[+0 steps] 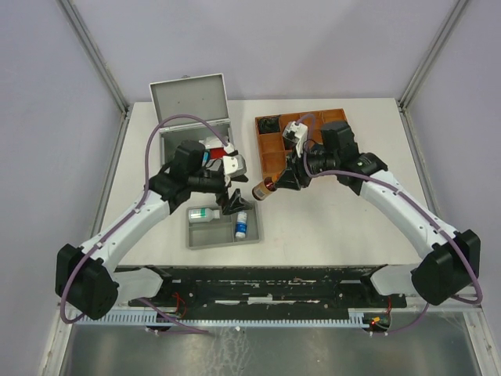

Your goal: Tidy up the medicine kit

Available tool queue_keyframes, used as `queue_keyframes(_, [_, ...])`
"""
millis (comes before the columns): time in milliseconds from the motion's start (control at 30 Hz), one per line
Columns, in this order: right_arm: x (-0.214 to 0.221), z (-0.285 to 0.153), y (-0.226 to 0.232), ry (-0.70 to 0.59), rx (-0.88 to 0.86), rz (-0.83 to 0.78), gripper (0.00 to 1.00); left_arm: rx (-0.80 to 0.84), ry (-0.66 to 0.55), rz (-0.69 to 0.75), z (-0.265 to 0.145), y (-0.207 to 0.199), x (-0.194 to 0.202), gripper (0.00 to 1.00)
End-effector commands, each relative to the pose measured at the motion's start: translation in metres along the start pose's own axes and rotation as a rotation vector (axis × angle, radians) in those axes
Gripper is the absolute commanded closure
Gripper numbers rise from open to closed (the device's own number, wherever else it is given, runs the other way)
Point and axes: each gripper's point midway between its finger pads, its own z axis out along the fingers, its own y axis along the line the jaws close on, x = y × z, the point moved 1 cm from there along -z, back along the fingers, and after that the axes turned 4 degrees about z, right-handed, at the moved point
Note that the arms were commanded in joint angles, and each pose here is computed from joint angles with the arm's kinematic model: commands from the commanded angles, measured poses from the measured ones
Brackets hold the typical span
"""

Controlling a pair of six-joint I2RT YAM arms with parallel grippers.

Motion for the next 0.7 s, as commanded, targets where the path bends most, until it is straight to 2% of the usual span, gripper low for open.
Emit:
queue_keyframes(0, [-0.026, -0.008, 0.039, -0.12, -0.16, -0.08, 0.99, 0.128, -0.12, 0.018, 0.002, -0.021, -0.031, 0.06])
queue_keyframes(300, [-0.023, -0.009, 0.056, -0.125, -0.253, -0.102, 0.99, 0.176, -0.152, 0.005, 0.016, -0.041, -0.031, 0.11])
queue_keyframes(467, [-0.024, -0.01, 0.054, -0.142, -0.228, -0.113, 0.99, 0.129, -0.115, -0.025, 0.024, -0.034, -0.021, 0.22])
queue_keyframes(667, [-0.021, -0.011, 0.056, -0.145, -0.237, -0.119, 0.99, 0.117, -0.126, -0.063, 0.031, -0.029, -0.025, 0.33])
